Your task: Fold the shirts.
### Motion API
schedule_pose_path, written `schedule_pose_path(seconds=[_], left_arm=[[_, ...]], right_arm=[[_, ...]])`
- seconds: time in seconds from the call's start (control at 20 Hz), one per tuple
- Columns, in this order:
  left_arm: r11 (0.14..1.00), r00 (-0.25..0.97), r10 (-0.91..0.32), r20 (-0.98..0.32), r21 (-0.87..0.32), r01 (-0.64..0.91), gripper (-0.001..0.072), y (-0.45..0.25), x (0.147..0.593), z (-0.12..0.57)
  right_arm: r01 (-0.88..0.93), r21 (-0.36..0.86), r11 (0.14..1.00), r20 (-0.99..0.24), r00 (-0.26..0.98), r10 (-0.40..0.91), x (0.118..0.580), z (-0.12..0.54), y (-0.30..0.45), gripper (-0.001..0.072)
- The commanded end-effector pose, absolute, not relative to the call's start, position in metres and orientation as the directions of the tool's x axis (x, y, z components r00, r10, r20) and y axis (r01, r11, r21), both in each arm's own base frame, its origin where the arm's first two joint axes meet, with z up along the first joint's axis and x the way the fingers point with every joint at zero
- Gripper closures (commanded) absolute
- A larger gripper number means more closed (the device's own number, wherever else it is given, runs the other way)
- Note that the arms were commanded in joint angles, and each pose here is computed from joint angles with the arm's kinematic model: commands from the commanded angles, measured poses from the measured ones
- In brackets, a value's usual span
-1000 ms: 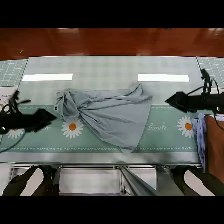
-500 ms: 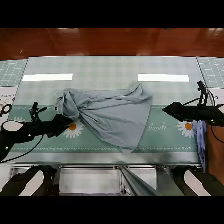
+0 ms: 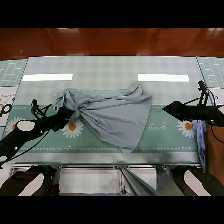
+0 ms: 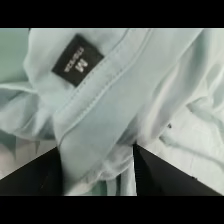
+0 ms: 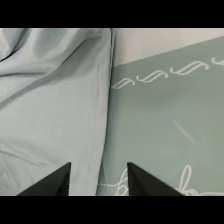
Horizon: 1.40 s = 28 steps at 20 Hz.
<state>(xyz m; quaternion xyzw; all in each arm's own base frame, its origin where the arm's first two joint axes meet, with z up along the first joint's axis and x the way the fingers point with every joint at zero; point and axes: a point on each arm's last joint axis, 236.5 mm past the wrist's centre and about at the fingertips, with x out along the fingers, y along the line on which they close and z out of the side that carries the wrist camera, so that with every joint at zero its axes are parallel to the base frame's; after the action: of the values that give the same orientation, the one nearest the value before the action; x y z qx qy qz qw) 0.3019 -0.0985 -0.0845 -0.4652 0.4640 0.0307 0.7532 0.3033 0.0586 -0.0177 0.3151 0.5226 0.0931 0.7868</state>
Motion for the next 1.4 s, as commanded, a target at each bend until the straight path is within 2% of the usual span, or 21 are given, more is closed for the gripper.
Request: schedule_pose_path(seconds=[0.0,0.05,0.3,0.55,0.7,0.95,1.15,1.35], left_arm=[[0.548,0.608,-0.351,-0.712,-0.683,-0.483,0.0354,-0.096,0.317,-0.079],[0.555,0.613,-0.356,-0.705,-0.688,-0.468,0.0687,-0.097,0.321,-0.074],[0.637,0.682,-0.37,-0.631,-0.707,-0.308,0.0681,-0.096,0.357,-0.026],[0.667,0.702,-0.385,-0.6,-0.706,-0.239,0.0681,-0.087,0.371,-0.001],[0.686,0.667,-0.409,-0.622,-0.692,-0.224,0.0681,-0.074,0.362,-0.004],[0.689,0.53,-0.551,-0.644,-0.71,-0.146,0.0681,-0.091,0.328,-0.01],[0.691,0.535,-0.547,-0.644,-0.708,-0.147,0.0681,-0.09,0.329,-0.01],[0.691,0.536,-0.546,-0.644,-0.708,-0.147,0.0681,-0.09,0.329,-0.01]], right_arm=[[0.186,0.593,0.783,-0.76,0.451,0.468,0.306,-0.017,0.057,0.0296],[0.187,0.593,0.784,-0.76,0.453,0.466,0.307,-0.017,0.056,0.0296],[0.275,0.578,0.768,-0.77,0.497,0.401,0.328,-0.034,0.038,0.0296],[0.305,0.641,0.704,-0.756,0.411,0.51,0.351,-0.069,0.052,0.0297],[0.282,0.686,0.671,-0.723,0.37,0.583,0.372,-0.072,0.062,0.0297],[0.249,0.701,0.669,-0.713,0.283,0.641,0.397,-0.087,0.086,0.0297],[0.249,0.689,0.681,-0.725,0.237,0.647,0.417,-0.104,0.104,0.0297],[0.243,0.69,0.682,-0.724,0.241,0.646,0.434,-0.104,0.109,0.0306]])
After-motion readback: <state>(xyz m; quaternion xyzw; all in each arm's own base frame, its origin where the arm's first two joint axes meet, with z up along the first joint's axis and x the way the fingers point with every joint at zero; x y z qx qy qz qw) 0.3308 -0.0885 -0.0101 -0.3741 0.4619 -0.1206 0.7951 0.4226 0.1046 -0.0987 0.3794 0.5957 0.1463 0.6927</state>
